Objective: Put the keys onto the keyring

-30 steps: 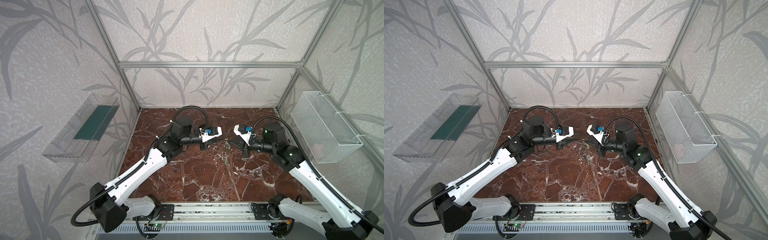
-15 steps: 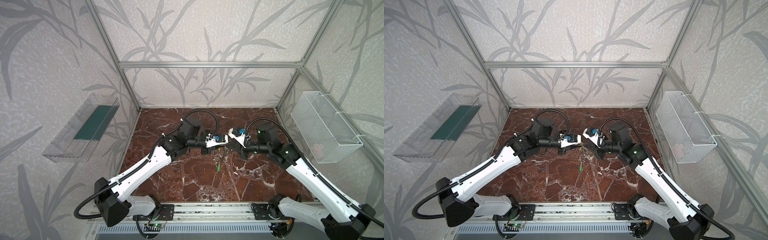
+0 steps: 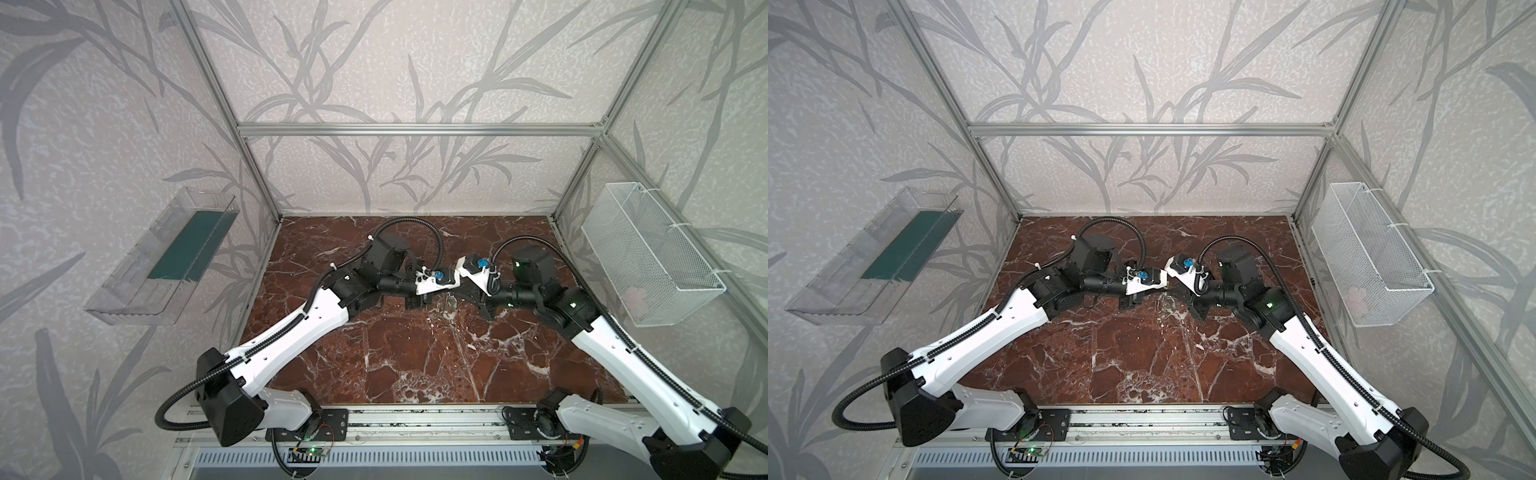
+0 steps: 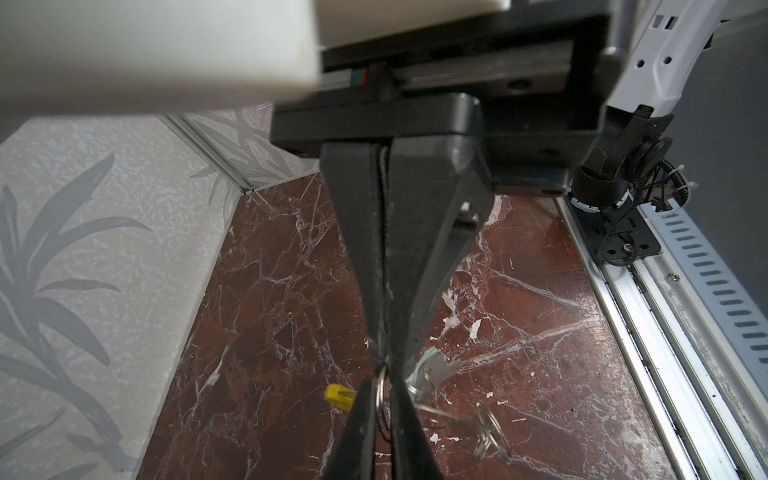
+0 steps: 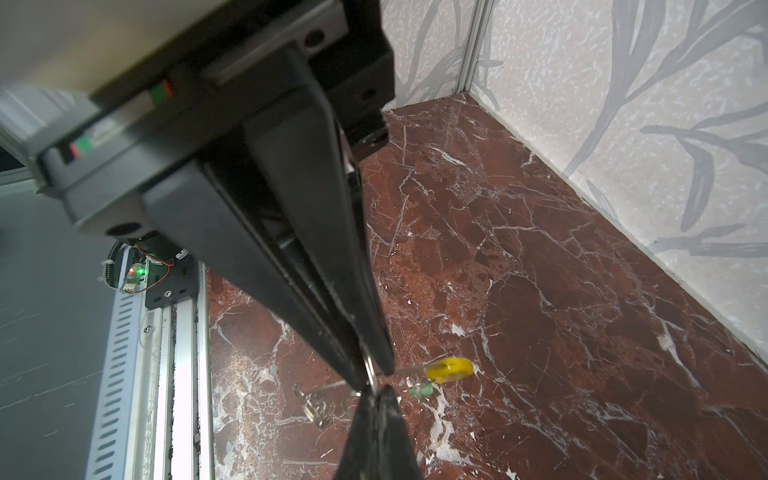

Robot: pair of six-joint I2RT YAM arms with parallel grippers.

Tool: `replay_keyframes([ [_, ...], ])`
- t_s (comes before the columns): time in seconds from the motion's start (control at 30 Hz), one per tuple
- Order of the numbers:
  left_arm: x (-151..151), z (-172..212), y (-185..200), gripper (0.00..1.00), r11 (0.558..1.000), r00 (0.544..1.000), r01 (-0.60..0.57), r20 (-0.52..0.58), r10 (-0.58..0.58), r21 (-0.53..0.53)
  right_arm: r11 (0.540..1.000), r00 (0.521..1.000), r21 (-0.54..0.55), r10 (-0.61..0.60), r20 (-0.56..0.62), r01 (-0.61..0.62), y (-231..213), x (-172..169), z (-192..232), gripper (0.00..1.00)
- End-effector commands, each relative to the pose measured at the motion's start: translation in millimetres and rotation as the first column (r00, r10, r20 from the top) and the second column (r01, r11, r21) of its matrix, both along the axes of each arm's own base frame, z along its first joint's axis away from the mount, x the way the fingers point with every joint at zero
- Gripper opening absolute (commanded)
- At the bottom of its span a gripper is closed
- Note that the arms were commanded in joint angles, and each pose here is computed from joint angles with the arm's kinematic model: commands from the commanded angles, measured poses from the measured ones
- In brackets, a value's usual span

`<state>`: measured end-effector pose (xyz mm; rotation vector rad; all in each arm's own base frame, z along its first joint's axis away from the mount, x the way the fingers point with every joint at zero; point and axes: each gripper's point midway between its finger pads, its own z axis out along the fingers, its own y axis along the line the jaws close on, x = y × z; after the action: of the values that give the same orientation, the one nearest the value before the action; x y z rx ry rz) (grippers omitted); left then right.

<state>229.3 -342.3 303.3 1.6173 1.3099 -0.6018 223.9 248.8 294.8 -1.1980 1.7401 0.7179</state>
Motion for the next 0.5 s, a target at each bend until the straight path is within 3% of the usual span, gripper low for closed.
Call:
replay_keyframes([
  [0.0,-6,5,-2,0.04,0.999,0.999,0.04,-0.001,-0.04,0.002,0.998,0.997,0.06,0.005,0.071,-0.009,2,-2,22,0.0],
  [0.1,-7,5,-4,0.0,0.999,0.999,0.048,-0.009,-0.048,-0.001,0.997,0.995,0.082,-0.015,0.103,0.007,1,0,25,0.0],
  [0.2,-4,11,-5,0.0,0.999,1.0,0.031,0.0,-0.031,-0.039,0.996,0.989,0.059,-0.067,0.134,0.06,-8,5,17,0.21],
  [0.47,0,34,-1,0.0,0.988,1.0,0.0,0.012,0.002,-0.153,0.985,0.986,0.131,-0.123,0.111,0.108,-21,-1,0,0.26],
])
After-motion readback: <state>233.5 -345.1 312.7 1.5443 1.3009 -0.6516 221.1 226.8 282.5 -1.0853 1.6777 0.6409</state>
